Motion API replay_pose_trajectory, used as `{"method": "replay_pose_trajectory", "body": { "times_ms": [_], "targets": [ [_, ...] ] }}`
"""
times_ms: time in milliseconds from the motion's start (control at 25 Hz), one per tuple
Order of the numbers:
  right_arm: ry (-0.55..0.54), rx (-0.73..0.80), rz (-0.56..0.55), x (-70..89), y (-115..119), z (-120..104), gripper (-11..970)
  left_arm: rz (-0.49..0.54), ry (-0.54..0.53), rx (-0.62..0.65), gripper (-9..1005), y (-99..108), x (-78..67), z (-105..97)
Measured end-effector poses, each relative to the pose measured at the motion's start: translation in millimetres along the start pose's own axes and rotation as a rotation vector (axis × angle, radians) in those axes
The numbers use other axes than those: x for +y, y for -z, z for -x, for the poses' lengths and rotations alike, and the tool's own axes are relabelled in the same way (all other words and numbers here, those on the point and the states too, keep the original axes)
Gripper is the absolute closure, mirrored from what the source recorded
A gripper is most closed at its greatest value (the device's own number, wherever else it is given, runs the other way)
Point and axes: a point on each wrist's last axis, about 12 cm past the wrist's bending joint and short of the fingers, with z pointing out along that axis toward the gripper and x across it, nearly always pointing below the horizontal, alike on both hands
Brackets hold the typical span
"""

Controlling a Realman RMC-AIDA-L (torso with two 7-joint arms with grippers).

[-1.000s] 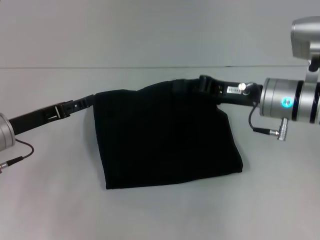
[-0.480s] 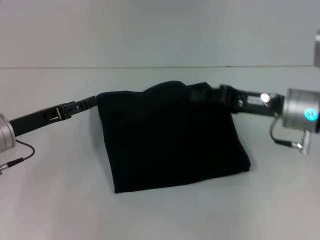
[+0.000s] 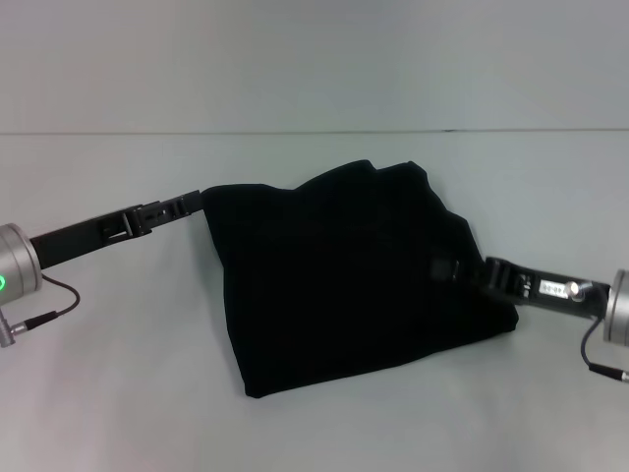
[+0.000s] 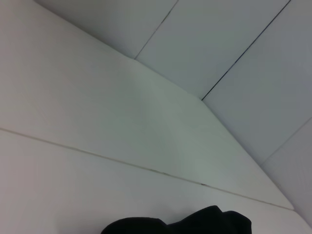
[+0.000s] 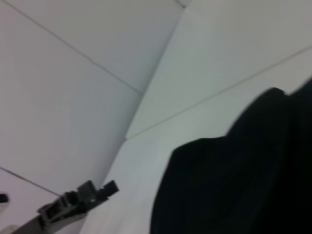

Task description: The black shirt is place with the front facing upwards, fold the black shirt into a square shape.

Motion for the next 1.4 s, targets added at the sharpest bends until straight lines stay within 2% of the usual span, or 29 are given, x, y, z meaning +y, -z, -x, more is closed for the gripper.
{"method": "replay_pose_trajectory", "body": {
  "times_ms": [440,760,880,960,1080,1240,1400],
  "targets": [
    [-0.012,-0.006,-0.064,-16.3,11,-25,814,-0.05,0.02,-0.011,92,-6,-7.2,0],
    [0.071,-0.13,-0.051,-21.1,30,-32,795,-0.064,0.042,-0.007,92,-12,-9.9,-1],
    [0.099,-0.179,-0.052,-23.0,40,-32,656,-0.064,0.052,-0.008,92,-12,-9.9,-1],
    [0.156,-0.22,-0.042,-22.4,48,-30,564,-0.064,0.058,-0.009,92,-12,-10.0,-1],
    [0.307,-0.282,-0.021,-17.2,50,-24,449,-0.067,0.068,-0.005,93,-13,-10.2,-3],
    [0.516,-0.29,0.021,-4.5,26,-19,306,-0.073,0.087,-0.009,93,-14,-10.4,-6],
    [0.672,-0.21,0.052,5.2,-9,-24,190,-0.081,0.103,-0.016,93,-14,-11.0,-8]
  ]
}}
